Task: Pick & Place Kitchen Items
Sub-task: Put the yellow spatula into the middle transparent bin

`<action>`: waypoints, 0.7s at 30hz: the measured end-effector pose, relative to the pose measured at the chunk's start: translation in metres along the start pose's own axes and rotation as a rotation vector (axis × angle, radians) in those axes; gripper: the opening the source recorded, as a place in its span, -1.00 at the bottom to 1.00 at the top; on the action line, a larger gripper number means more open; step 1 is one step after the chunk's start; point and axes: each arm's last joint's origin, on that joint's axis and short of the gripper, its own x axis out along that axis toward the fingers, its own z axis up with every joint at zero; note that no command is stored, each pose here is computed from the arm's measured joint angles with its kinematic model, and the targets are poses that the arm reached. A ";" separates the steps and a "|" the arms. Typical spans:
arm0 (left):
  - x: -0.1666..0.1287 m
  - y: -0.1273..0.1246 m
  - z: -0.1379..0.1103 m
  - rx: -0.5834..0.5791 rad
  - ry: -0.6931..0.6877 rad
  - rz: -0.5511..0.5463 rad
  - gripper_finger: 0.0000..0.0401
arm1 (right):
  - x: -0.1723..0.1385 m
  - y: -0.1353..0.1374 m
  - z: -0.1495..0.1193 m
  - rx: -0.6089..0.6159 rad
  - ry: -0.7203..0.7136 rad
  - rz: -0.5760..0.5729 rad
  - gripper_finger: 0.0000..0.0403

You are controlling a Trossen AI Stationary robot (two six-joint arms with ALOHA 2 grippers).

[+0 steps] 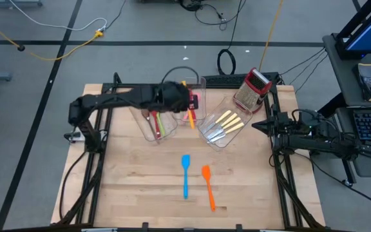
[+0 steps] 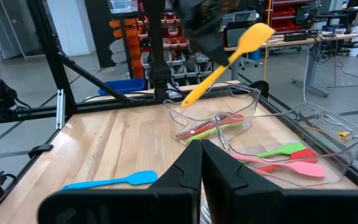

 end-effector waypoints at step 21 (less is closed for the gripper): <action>0.023 0.033 0.099 0.086 0.029 -0.119 -0.99 | 0.000 0.000 0.000 0.000 0.000 0.000 -1.00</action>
